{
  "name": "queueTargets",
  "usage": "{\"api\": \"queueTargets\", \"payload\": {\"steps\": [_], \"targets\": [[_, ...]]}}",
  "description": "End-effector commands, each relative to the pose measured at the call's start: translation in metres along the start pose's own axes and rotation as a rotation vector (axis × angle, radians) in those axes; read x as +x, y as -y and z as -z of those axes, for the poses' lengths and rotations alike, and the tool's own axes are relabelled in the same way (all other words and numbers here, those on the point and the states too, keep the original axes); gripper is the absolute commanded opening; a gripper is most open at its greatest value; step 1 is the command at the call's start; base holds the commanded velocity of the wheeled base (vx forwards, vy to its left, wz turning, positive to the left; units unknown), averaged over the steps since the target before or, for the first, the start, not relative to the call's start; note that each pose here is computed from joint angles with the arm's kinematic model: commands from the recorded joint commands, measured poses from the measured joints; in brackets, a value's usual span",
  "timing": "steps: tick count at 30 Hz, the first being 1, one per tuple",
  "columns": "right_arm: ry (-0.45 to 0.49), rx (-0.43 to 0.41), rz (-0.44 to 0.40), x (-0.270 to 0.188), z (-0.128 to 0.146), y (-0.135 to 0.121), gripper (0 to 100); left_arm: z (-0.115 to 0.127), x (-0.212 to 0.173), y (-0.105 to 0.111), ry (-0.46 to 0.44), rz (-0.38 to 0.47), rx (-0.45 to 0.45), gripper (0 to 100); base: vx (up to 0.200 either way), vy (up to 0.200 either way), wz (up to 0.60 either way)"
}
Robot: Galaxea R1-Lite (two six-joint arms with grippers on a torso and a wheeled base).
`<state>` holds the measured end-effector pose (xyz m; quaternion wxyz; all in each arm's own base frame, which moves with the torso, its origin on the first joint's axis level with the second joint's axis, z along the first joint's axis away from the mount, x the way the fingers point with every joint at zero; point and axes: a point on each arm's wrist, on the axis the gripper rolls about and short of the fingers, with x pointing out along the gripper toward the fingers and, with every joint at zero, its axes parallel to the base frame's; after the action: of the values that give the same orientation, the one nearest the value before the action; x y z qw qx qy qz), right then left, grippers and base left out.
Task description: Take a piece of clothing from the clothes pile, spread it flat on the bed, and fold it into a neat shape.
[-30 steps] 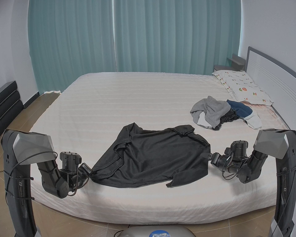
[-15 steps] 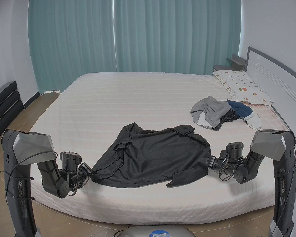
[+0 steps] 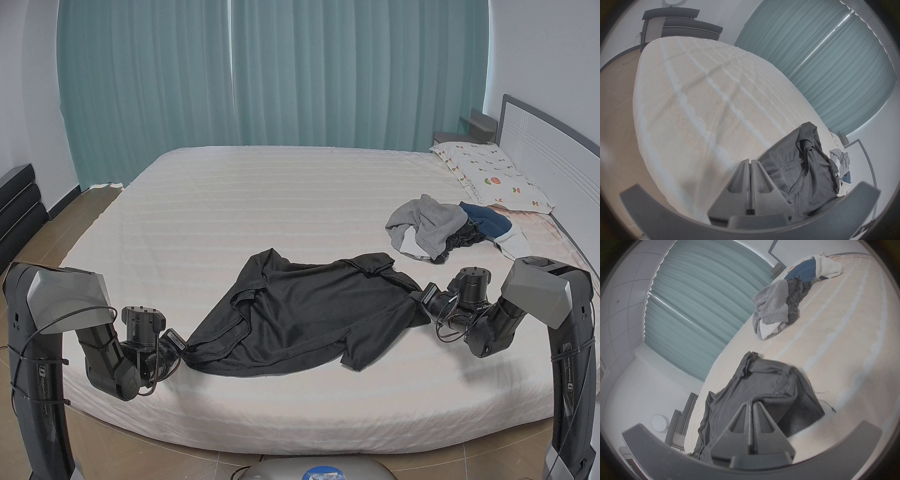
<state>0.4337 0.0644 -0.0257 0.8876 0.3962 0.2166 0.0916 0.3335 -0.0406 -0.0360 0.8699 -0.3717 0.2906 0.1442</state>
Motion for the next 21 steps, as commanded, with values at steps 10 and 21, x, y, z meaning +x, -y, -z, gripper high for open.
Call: {"api": "queueTargets", "payload": {"steps": [10, 21], "targets": [[0.028, -0.008, 0.017, 0.010, 0.004, 0.006, 100, 0.000, 0.001, 0.000, 0.001, 0.001, 0.000, 0, 0.000, 0.000, 0.00], [-0.064, -0.073, 0.028, -0.045, 0.001, -0.007, 100, 0.001, 0.001, 0.000, 0.000, -0.001, 0.000, 0, 0.000, 0.000, 0.00]]}}
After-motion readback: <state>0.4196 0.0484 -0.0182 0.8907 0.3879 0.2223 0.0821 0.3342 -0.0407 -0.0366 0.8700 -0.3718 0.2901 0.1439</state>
